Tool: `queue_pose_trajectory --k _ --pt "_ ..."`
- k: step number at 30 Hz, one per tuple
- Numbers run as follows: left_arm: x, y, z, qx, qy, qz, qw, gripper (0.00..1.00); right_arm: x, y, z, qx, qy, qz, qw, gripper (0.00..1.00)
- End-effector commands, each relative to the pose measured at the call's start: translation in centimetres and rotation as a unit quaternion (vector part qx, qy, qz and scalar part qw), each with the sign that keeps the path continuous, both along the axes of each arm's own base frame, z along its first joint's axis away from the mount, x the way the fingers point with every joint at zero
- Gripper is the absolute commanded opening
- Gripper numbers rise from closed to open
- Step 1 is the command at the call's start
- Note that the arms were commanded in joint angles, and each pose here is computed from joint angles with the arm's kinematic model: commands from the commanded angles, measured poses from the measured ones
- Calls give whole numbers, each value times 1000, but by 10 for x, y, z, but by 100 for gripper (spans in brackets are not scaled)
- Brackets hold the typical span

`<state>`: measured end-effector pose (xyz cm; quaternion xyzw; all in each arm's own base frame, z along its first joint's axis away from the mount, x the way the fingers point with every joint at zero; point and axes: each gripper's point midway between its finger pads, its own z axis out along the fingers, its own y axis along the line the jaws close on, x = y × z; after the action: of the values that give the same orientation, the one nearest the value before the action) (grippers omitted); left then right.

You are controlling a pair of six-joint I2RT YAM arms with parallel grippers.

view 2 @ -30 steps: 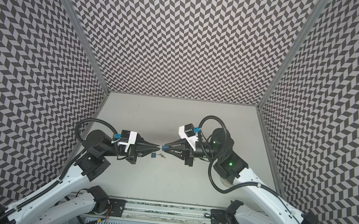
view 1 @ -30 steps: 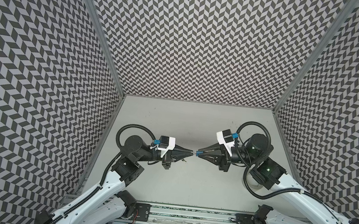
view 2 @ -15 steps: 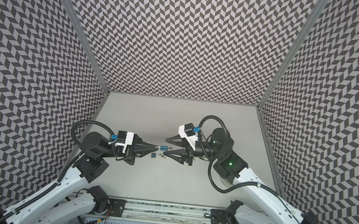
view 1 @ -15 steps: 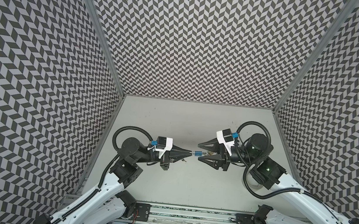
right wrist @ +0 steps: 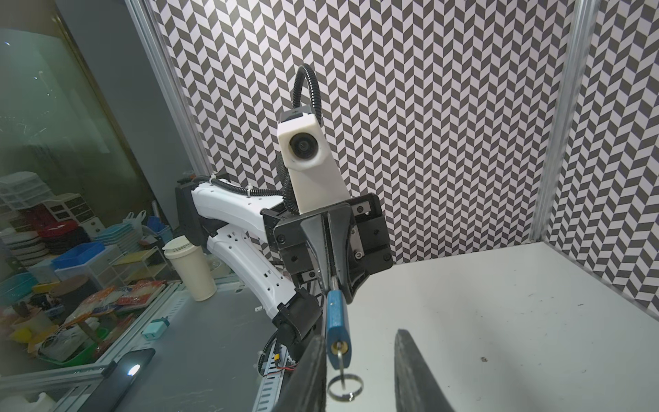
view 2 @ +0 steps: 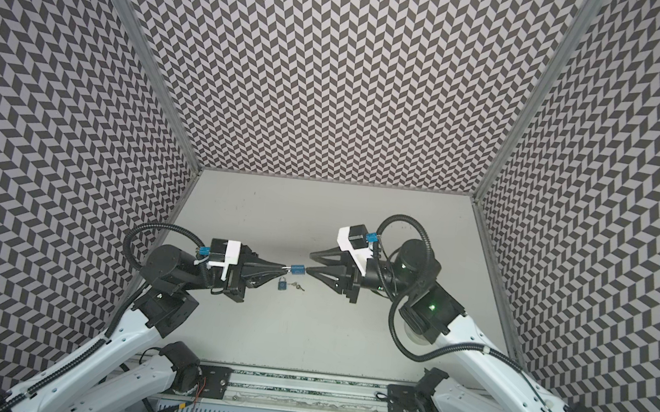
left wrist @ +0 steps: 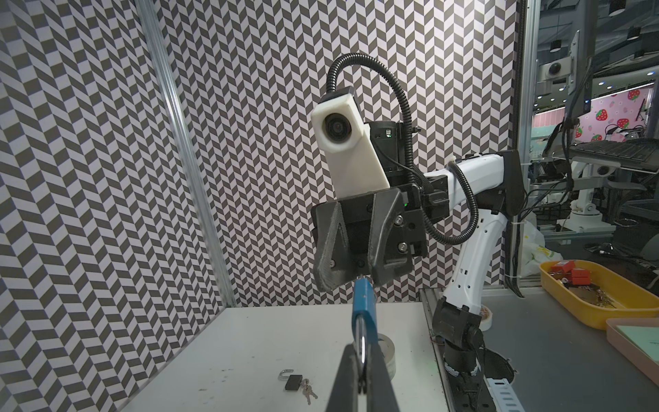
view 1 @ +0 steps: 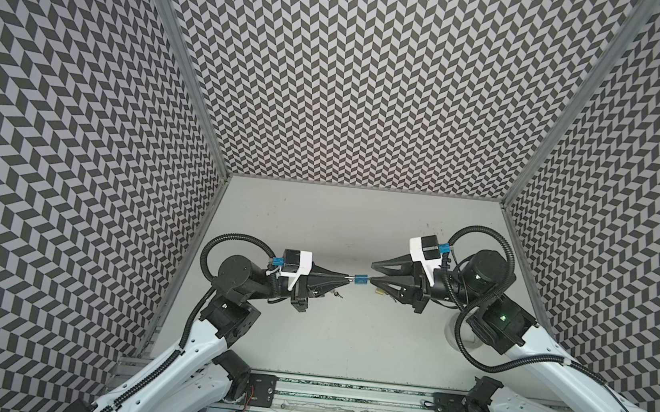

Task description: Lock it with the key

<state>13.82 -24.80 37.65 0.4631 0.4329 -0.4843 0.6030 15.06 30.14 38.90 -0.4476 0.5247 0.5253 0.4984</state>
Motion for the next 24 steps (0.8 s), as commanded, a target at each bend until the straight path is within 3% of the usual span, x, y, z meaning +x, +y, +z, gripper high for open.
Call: queue_pose_trajectory --k 1,6,24 --pt "-5 3 7 -11 -13 -5 1000 0 0 -2 6 8 -13 -5 1000 29" --pt "-7 2 6 -8 -13 -12 1000 0 1 5 0 -7 -1 13 1000 41" --pt "-3 -2 0 0 -3 -19 1000 0 -10 8 1 3 -8 57 998 36"
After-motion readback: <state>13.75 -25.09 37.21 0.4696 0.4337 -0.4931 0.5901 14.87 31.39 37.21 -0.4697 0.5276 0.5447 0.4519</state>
